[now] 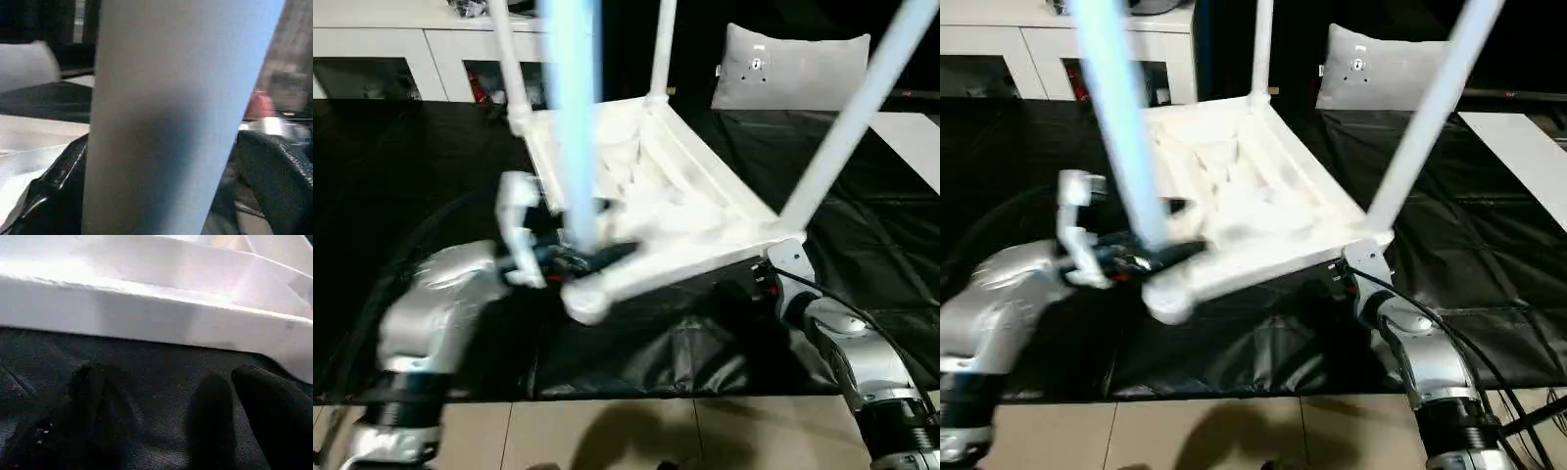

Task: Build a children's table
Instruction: Rotate table base

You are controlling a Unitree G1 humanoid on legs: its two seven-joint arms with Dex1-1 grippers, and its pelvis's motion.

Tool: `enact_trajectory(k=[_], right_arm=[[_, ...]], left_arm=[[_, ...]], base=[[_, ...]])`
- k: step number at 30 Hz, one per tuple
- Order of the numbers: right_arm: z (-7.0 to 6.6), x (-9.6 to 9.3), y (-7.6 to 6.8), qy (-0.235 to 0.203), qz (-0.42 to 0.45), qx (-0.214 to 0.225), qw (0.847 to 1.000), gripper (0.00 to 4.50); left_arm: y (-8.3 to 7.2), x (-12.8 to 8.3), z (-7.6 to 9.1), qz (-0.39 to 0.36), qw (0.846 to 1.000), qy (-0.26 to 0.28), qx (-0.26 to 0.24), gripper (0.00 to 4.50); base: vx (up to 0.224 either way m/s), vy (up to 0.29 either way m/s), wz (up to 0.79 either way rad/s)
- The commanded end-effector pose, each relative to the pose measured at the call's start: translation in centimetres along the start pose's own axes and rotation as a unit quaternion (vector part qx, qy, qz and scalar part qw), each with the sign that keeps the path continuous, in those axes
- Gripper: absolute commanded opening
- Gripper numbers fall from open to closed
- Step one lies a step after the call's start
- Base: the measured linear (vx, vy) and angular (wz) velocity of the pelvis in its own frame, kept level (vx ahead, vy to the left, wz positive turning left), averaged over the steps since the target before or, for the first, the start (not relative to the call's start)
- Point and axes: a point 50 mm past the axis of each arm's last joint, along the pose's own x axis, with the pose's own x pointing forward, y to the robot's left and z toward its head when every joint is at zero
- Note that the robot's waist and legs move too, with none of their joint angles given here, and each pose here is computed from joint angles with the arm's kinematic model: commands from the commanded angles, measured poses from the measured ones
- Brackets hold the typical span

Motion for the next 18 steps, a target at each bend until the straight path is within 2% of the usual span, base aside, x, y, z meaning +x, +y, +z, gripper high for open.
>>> enact_trajectory(k=[1,8,11,14,16,18], right_arm=[[-0.4,-0.3,-1.2,0.011,-0.027,0.001,1.0,4.5],[0.5,0.0,-1.1,-0.016,-0.007,-0.012,1.0,4.5],[1.3,0.6,-0.4,-0.028,0.012,-0.021,0.999,4.5],[2.2,1.4,0.7,-0.041,0.035,-0.037,0.998,4.5],[2.3,1.5,0.9,-0.043,0.039,-0.04,0.998,4.5],[3.5,2.4,2.4,-0.062,0.069,-0.056,0.994,4.5]], left_arm=[[-2.0,1.3,0.4,-0.083,0.997,-0.003,-0.007,4.41],[-4.3,2.6,0.6,-0.145,0.989,-0.019,-0.03,4.41],[-5.3,3.5,0.7,-0.163,0.985,-0.03,-0.037,4.41],[-5.8,4.5,0.9,-0.163,0.984,-0.056,-0.055,4.41],[-5.8,4.6,0.9,-0.163,0.983,-0.058,-0.057,4.41],[-6.1,5.4,0.5,-0.169,0.983,-0.053,-0.057,4.41]], base=[[0.0,0.0,0.0],[0.0,0.0,0.0],[0.0,0.0,0.0],[0.0,0.0,0.0],[0.0,0.0,0.0],[0.0,0.0,0.0]])
